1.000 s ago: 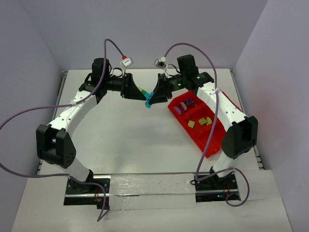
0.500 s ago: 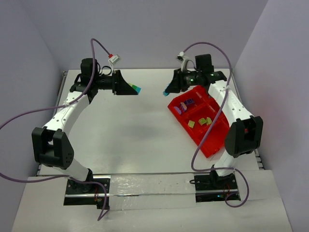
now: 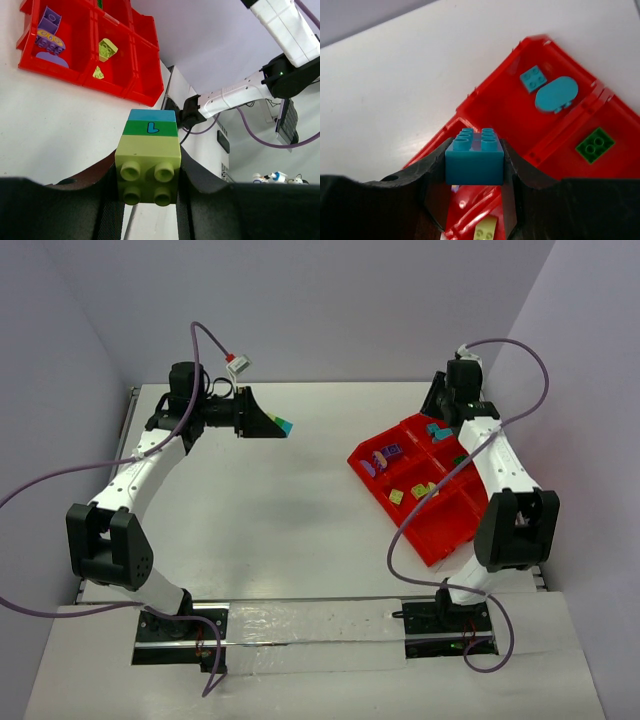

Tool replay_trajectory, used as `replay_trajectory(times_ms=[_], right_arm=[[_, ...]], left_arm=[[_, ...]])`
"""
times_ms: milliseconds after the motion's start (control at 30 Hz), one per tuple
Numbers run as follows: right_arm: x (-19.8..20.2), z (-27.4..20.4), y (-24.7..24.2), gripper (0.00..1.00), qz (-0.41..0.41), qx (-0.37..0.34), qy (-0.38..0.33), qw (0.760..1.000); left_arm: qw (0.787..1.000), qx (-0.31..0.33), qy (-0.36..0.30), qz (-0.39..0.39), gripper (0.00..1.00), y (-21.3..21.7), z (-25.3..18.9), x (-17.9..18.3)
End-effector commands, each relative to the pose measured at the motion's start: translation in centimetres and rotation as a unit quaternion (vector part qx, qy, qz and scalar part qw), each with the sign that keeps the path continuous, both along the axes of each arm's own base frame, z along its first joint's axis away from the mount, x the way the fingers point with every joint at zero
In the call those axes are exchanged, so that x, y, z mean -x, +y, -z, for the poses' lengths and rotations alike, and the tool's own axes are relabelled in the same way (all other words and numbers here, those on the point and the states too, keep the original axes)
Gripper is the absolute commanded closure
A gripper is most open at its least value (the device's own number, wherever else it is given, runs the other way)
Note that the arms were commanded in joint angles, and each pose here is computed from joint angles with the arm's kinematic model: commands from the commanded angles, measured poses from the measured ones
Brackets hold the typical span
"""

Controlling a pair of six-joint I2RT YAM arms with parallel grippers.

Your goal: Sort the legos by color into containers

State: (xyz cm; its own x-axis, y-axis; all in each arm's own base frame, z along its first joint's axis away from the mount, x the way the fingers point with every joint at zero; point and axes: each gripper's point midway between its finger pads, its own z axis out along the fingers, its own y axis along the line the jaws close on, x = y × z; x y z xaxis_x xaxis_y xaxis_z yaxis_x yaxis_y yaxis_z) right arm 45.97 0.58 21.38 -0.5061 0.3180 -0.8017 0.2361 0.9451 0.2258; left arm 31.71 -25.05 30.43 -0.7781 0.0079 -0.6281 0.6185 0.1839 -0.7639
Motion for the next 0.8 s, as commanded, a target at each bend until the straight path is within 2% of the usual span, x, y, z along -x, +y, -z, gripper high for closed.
replay_trajectory(times_ms=[0,100,200,400,533,633,767], right_arm=[[-4.1,-0.8,-2.8,0.96,0.051,0.025,-0.024,0.998],[-5.1,1.0,-3.7,0.90,0.061,0.025,-0.005,0.998],[-5.5,1.7,-4.1,0.75,0.066,0.027,0.001,0.997],[-6.0,3.8,-4.3,0.57,0.065,0.032,0.023,0.997],[-6.1,4.3,-4.0,0.40,0.054,0.032,0.034,0.997],[-6.0,3.8,-3.8,0.32,0.047,0.034,0.032,0.998],[-5.6,2.0,-3.6,0.31,0.042,0.032,0.015,0.998]], left_arm=[[1.000,-0.002,-0.031,-0.005,1.00,0.0,-1.4,-0.2],[0.999,-0.005,-0.030,-0.011,1.00,0.1,-1.3,-0.3],[0.999,-0.007,-0.029,-0.014,1.00,0.1,-1.3,-0.2],[0.999,-0.011,-0.032,-0.016,1.00,0.2,-1.5,-0.1],[0.999,-0.011,-0.033,-0.018,1.00,0.2,-1.6,-0.2],[0.999,-0.009,-0.036,-0.017,1.00,0.2,-1.7,-0.2],[0.999,-0.009,-0.040,-0.015,1.00,0.2,-1.9,-0.1]])
